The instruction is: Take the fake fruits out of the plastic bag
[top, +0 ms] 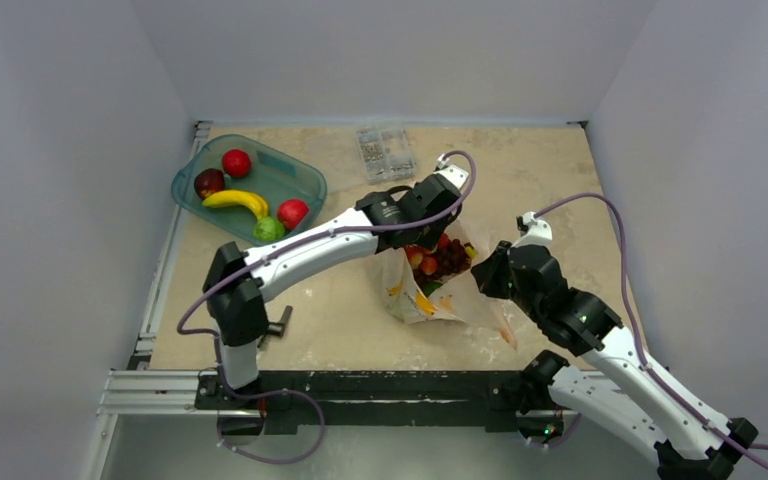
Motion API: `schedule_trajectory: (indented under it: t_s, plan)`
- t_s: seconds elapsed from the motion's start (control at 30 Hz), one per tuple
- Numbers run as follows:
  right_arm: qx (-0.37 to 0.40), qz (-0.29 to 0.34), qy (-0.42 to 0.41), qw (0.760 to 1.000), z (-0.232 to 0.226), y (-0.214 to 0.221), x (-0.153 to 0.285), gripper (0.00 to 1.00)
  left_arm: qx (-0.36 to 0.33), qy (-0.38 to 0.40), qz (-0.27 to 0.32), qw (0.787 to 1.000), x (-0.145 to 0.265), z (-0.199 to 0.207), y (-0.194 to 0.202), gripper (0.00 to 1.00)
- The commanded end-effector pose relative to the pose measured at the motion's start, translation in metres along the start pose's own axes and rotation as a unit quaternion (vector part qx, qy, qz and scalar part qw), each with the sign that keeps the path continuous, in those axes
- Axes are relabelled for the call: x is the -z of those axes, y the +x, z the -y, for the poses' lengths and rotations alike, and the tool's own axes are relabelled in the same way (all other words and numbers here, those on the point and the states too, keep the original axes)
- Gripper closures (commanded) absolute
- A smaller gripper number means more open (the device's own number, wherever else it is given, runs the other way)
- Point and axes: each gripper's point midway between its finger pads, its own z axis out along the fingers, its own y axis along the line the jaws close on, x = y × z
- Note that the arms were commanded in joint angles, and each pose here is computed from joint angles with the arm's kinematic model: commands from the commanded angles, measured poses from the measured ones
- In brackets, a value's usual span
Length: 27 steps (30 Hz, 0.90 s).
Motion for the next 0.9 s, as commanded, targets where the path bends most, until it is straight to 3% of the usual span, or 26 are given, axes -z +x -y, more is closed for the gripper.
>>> schedule_trajectory:
  t_s: [0.0, 0.13, 0.33, 0.37, 0.4, 0.43, 0.67, 0.87]
  plan:
    - [-0.005, 0.012, -0.014, 1.0, -0.008, -0.009, 0.004, 1.0, 0.04, 0.124, 0.013, 0.991, 0.051, 0.024, -0.009, 0.86]
    - [-0.003, 0.014, -0.018, 1.0, -0.01, -0.009, 0.002, 1.0, 0.044, 0.214, 0.016, 0.976, 0.079, 0.043, -0.001, 0.81]
    - [0.001, 0.017, -0.013, 1.0, -0.01, -0.012, 0.0, 1.0, 0.04, 0.259, 0.006, 0.965, 0.097, 0.049, 0.007, 0.79]
    - [0.0, 0.018, -0.014, 1.0, -0.01, -0.012, 0.001, 1.0, 0.04, 0.262, 0.006, 0.964, 0.098, 0.049, 0.007, 0.84]
    - [-0.001, 0.018, -0.015, 1.0, -0.011, -0.012, 0.001, 1.0, 0.042, 0.262, 0.004, 0.964, 0.097, 0.049, 0.007, 0.98]
    - [-0.001, 0.017, -0.017, 1.0, -0.011, -0.011, 0.001, 1.0, 0.046, 0.262, 0.007, 0.964, 0.098, 0.049, 0.005, 1.0]
    - [-0.001, 0.018, -0.011, 1.0, -0.006, -0.01, 0.002, 1.0, 0.046, 0.367, 0.063, 0.927, 0.147, 0.068, -0.021, 1.0]
    - [0.0, 0.02, -0.009, 1.0, -0.006, -0.01, 0.001, 1.0, 0.039, 0.391, 0.103, 0.914, 0.187, 0.051, -0.034, 1.0]
